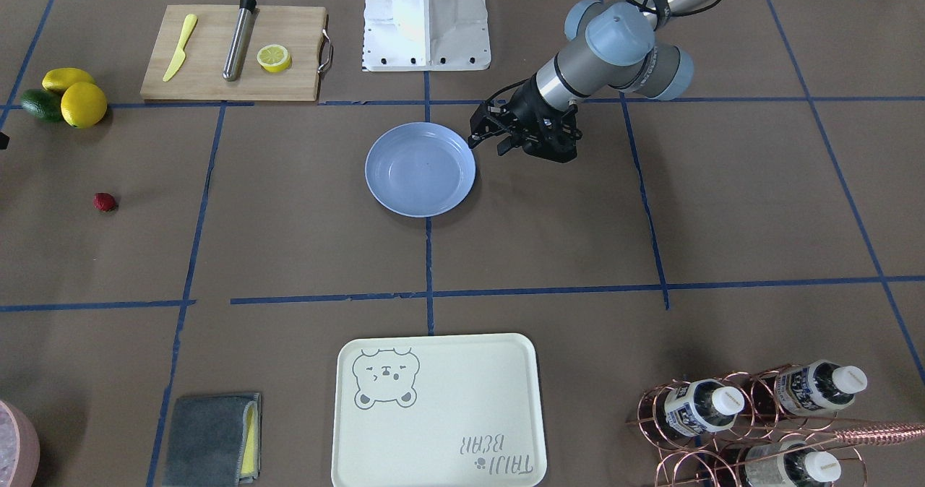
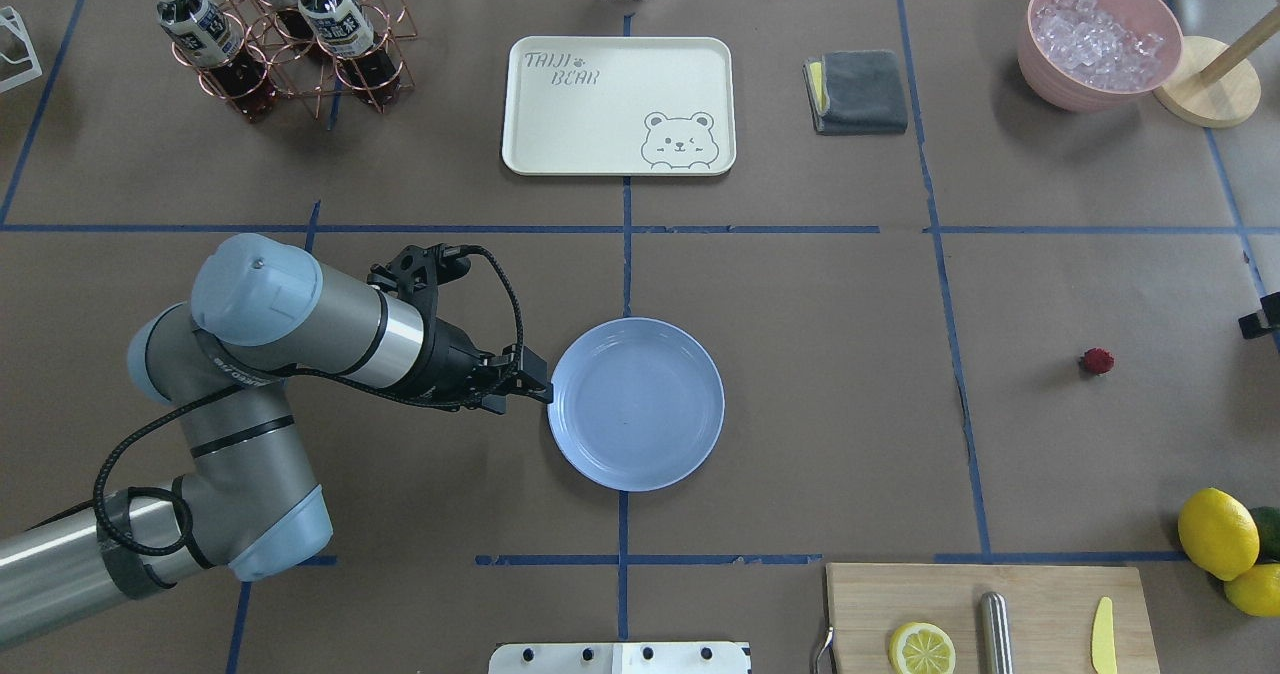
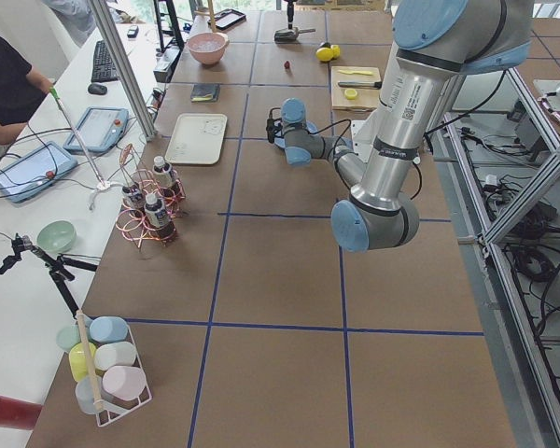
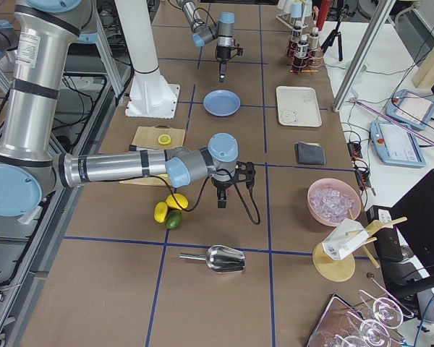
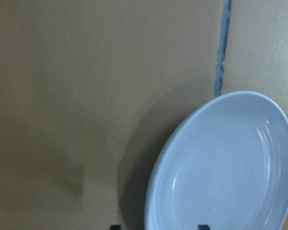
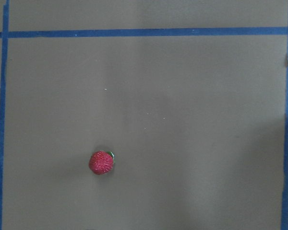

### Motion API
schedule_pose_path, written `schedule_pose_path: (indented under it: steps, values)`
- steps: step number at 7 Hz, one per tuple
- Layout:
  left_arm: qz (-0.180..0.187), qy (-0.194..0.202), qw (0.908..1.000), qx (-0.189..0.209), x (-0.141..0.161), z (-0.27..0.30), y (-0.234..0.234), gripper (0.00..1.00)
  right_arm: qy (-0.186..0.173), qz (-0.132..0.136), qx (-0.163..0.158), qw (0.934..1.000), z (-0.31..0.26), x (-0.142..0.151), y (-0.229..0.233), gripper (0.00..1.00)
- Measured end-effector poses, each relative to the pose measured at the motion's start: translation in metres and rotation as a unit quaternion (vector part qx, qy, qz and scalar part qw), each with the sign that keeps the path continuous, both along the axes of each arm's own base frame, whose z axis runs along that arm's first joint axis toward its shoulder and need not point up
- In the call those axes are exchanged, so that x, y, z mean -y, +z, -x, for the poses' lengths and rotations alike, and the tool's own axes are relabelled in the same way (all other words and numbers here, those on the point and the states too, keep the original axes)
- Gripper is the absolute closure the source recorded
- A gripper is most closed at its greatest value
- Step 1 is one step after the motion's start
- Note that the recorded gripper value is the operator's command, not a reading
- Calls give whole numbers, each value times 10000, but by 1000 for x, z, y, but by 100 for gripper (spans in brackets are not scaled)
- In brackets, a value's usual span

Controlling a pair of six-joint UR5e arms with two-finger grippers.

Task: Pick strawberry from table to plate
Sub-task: 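Release the plate with the left gripper while the right gripper grasps the strawberry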

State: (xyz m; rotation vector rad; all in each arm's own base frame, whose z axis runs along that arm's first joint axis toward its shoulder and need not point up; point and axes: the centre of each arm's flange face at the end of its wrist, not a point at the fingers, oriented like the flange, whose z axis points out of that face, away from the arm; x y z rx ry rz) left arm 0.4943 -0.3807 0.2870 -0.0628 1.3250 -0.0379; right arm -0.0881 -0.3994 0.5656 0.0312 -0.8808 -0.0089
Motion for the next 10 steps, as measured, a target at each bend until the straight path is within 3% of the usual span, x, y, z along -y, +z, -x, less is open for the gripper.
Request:
schedule_pose_path:
  steps: [2,4,10]
  values:
    - [0,-39,10000,-2,-8,21,8,31,-14,-136,-228,9996,64,-9,-3,2]
    - [-3,-53,10000,-1,-11,28,11,31,-169,-240,-235,9993,106,7,-1,3]
    - [25,-78,10000,49,-10,32,18,31,-366,-252,-377,9983,149,24,25,9]
